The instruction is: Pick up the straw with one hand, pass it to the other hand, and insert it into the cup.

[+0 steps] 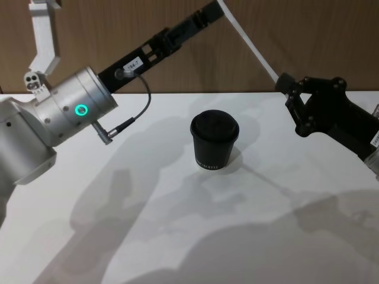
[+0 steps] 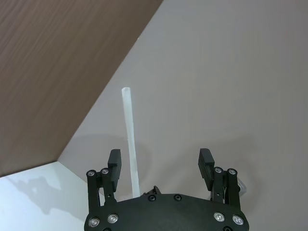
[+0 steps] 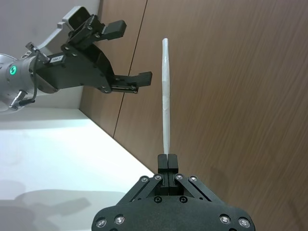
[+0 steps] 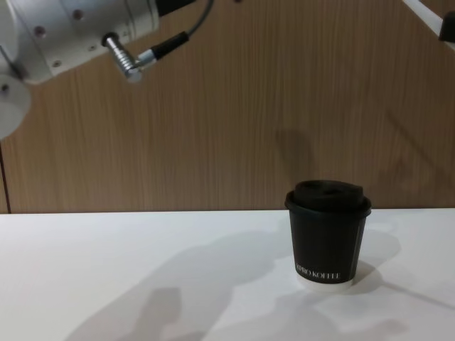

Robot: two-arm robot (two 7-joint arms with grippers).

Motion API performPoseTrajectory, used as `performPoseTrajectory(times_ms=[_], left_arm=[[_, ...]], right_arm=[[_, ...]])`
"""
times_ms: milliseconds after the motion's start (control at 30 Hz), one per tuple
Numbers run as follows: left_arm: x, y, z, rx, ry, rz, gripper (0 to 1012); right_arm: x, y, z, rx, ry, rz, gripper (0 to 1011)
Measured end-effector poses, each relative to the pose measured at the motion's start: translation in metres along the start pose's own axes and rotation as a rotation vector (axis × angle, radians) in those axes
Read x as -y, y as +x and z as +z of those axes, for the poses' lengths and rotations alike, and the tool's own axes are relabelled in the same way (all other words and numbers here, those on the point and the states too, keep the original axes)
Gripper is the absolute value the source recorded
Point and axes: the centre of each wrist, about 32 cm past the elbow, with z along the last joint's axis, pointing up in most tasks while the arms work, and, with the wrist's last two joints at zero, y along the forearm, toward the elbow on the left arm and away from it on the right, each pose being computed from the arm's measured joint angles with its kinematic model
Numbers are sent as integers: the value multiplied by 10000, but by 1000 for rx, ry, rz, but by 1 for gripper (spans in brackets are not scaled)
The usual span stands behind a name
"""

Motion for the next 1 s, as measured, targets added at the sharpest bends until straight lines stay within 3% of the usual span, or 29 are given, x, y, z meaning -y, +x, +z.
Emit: performPoseTrajectory(times_ms=[367, 1000], left_arm=[[172, 45, -63, -55, 8, 5, 1003], [314, 86, -133, -117, -5, 78, 1003]], right_arm=[[0, 0, 0, 0, 0, 0, 4], [0, 0, 0, 0, 0, 0, 4]])
